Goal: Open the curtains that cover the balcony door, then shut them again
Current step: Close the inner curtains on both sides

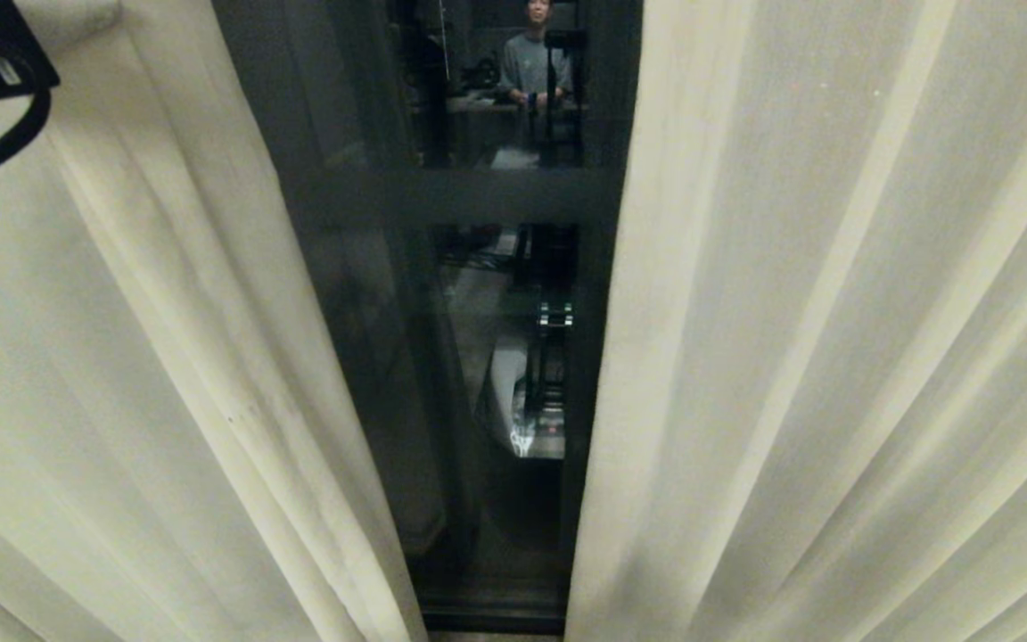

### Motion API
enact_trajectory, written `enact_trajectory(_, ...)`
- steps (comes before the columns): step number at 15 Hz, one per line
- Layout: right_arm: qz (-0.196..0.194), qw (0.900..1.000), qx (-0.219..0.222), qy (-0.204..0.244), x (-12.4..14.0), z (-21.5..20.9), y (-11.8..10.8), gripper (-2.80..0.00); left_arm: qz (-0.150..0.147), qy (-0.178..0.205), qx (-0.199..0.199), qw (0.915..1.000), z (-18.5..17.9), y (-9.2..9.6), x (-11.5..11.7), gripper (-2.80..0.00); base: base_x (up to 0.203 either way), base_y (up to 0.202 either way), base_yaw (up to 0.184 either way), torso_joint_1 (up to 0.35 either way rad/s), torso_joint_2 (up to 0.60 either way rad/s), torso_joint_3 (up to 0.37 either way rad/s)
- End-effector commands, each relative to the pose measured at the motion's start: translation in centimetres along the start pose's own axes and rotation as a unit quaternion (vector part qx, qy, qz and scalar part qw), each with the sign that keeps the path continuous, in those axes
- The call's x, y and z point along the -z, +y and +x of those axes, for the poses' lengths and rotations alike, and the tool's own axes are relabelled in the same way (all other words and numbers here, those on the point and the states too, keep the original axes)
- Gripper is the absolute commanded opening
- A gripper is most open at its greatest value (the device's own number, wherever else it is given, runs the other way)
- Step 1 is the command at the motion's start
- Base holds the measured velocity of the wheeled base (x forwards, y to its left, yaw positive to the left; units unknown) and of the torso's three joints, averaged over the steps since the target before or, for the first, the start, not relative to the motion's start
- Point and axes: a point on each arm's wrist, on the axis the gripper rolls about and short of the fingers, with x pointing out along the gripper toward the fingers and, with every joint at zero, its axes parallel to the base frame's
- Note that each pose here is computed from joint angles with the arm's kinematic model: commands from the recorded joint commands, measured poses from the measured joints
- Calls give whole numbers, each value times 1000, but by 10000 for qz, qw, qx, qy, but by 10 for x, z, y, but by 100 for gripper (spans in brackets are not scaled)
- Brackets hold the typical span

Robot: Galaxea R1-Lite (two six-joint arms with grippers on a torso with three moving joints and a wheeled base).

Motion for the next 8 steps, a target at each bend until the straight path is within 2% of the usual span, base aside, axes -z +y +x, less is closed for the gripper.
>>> enact_trajectory(1, -8, 10000, -9, 9, 0, 0, 0, -280, -6, 2, 20, 10000, 0, 0, 0, -280, 0, -191, 3, 5, 2, 2)
enact_trajectory(8, -8, 10000, -9, 9, 0, 0, 0, -280, -37, -4, 163, 9999, 0, -8, 0, -280, 0, -191, 3, 2, 2, 4)
